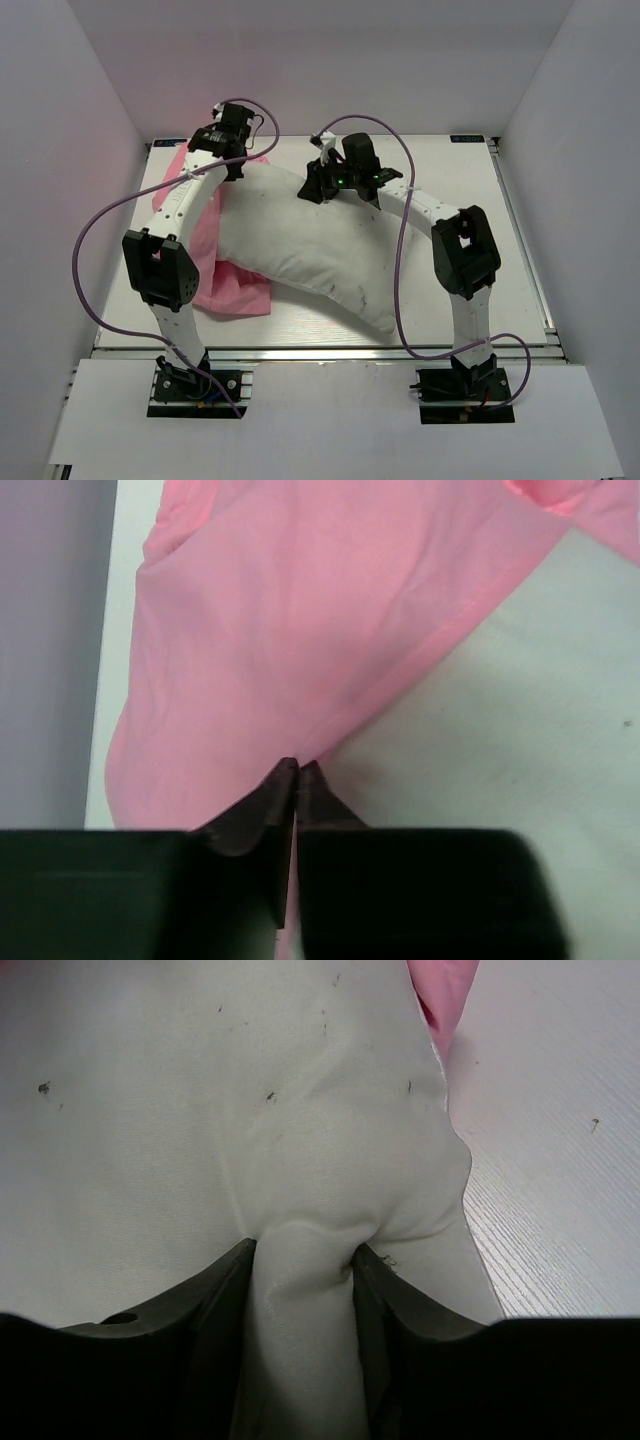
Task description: Put the pillow into the pillowcase
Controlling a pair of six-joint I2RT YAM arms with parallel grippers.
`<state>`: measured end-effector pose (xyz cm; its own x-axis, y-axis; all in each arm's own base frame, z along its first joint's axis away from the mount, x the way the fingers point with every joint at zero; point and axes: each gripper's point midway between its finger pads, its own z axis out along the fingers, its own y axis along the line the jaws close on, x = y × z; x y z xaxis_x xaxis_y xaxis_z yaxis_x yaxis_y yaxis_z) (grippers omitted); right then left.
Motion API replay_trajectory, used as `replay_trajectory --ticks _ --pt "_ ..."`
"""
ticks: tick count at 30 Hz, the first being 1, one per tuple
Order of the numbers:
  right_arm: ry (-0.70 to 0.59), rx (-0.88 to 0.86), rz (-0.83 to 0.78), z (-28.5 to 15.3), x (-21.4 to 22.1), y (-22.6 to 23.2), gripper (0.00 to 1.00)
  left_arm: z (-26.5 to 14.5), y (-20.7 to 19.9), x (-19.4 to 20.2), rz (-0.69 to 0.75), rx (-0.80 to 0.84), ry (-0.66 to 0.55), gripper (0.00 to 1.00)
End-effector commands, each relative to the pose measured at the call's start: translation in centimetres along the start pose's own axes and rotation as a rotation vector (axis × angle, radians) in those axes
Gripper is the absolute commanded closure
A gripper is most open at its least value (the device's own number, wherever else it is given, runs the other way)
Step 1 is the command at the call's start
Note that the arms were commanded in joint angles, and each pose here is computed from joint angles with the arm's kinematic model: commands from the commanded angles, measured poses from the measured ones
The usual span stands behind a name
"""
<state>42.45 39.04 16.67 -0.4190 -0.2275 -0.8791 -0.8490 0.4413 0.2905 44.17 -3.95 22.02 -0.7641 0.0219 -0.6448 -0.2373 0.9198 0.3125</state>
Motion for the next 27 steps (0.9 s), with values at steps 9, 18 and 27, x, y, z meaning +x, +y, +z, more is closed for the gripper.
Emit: replay_trajectory --ticks 9,18,27 --pt "-0.01 -0.249 0.101 1.2 -3.6 6.7 1.0 -6.5 -8.9 -2.3 -0.067 0.557 -0.012 1.0" --pt "-0.427 -0.406 0.087 -9.2 -20.6 13.6 1.0 -20.5 -12.1 -13.6 -0.38 1.09 -0.258 1.0" --pt "-0.619 -0.168 0.158 -15.4 -22.5 6.5 1.0 -27.9 -12.3 -13.2 -0.644 1.412 -0.265 1.0"
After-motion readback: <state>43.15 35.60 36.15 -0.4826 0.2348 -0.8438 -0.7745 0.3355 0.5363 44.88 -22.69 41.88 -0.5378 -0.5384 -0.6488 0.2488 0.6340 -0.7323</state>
